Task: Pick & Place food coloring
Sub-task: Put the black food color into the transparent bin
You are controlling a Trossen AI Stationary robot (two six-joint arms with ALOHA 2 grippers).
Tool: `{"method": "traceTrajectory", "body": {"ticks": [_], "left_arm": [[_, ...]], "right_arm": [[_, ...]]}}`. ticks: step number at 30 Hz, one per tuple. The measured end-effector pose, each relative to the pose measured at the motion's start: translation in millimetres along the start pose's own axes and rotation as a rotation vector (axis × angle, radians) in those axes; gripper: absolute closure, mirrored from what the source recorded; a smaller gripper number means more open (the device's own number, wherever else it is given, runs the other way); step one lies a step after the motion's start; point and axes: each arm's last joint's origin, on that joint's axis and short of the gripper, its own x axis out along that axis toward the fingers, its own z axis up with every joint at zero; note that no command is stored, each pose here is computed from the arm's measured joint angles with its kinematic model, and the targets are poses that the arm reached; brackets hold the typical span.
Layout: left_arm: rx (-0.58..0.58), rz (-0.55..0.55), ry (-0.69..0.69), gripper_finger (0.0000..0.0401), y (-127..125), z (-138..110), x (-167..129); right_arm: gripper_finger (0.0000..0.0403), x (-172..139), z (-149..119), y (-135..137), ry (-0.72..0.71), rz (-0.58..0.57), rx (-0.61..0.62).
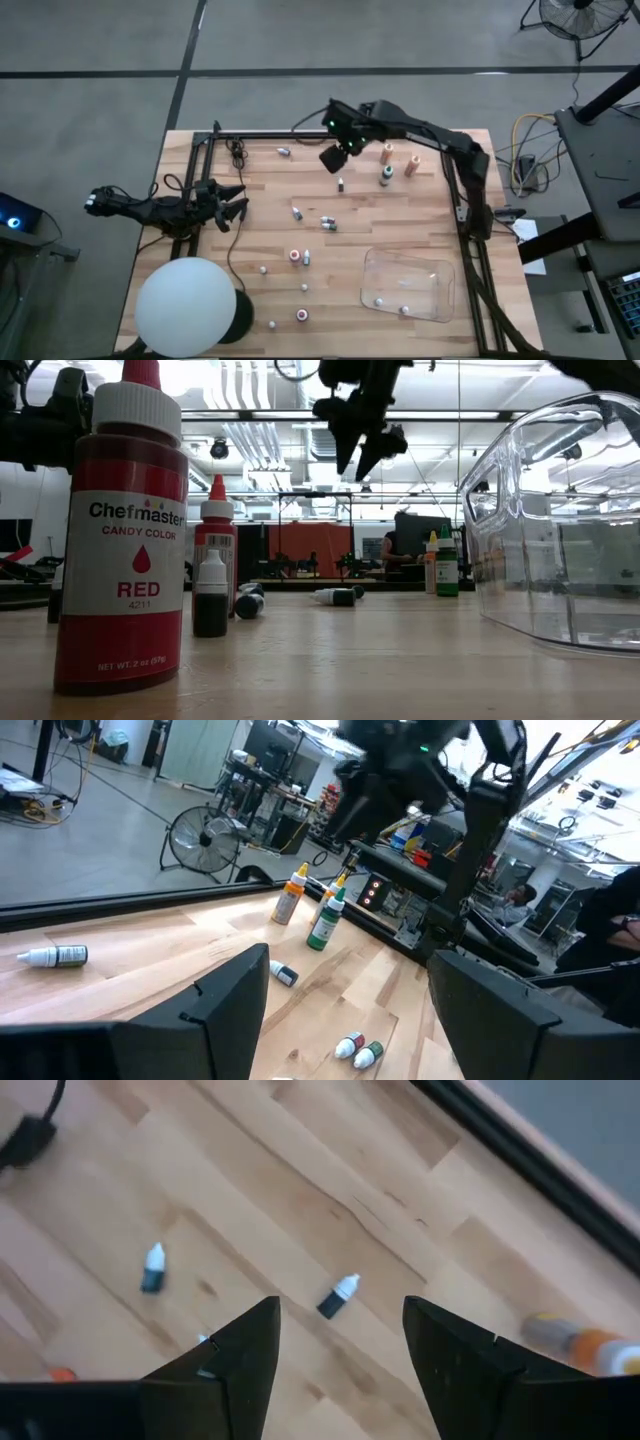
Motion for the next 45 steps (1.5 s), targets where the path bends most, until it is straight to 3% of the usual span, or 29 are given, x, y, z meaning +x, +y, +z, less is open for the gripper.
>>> {"method": "traceTrajectory", "body": {"ticks": [15, 30, 45], "left_arm": [[0.0, 0.0, 0.0, 0.0156, 0.0, 0.0, 0.0], [0.0, 0.0, 0.0, 0.0156, 0.0, -0.1, 0.0], [0.0, 0.0, 0.0, 0.0156, 0.0, 0.0, 0.0]], "right_arm": [[0.02, 66.0, 43.7, -36.0, 0.254, 0.128, 0.367], [0.02, 138.9, 44.7, -70.4, 0.555, 0.176, 0.632], [0.02, 173.8, 35.6, -79.0, 0.677, 0.119, 0.706]]}}
